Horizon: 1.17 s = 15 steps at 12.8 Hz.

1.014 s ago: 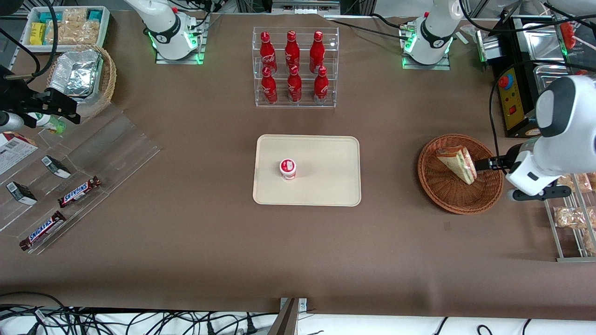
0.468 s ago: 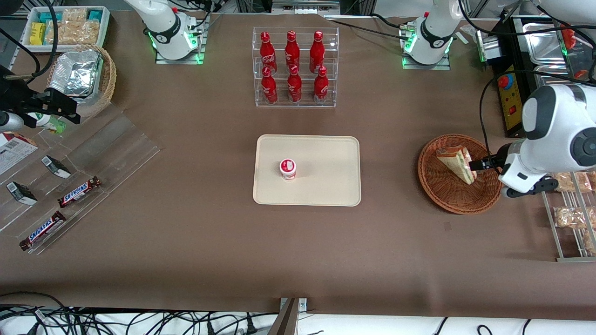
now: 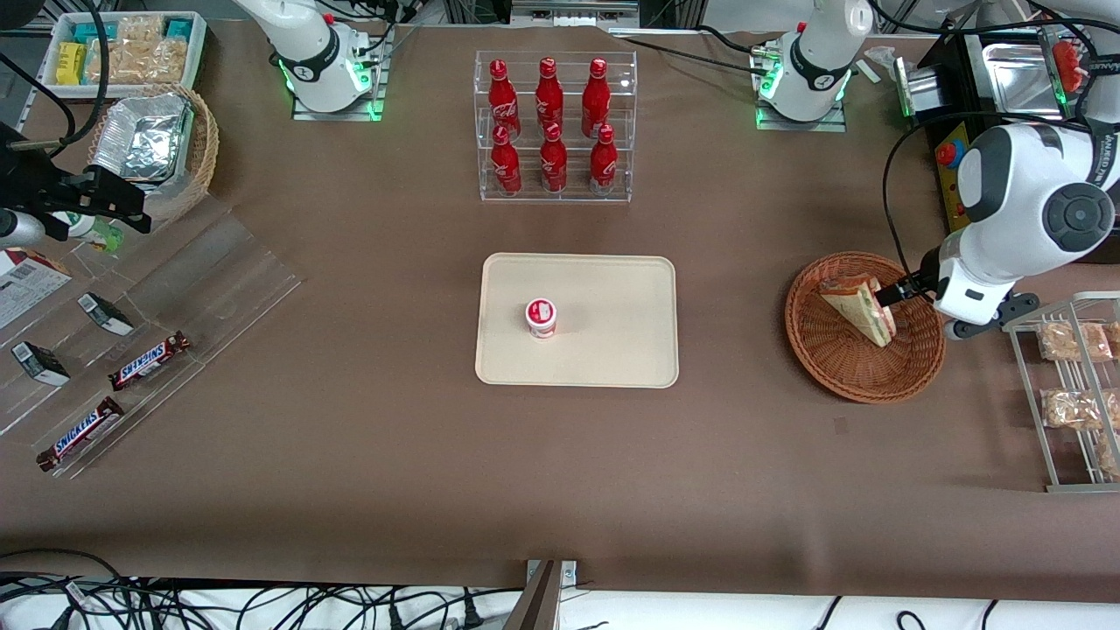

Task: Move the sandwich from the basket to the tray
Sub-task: 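Lower the open left gripper around the sandwich and close it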

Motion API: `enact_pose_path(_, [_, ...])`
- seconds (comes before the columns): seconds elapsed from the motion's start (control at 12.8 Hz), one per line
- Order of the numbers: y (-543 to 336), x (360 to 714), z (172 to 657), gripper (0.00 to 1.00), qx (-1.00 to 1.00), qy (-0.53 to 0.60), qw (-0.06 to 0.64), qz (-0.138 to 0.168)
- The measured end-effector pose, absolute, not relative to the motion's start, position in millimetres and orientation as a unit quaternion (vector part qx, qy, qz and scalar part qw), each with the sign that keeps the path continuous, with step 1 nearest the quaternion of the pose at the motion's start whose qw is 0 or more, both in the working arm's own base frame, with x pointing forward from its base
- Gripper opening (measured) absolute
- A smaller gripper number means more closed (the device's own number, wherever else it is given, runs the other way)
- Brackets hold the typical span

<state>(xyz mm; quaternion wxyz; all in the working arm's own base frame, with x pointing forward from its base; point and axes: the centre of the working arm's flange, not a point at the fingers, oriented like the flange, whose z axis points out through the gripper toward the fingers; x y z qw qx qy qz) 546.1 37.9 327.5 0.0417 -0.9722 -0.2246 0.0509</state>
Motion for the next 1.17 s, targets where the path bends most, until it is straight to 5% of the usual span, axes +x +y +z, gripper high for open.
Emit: enact_pose_path(1.17, [15, 507, 256, 1.0, -0.94, -0.341, 0.019, -0.006])
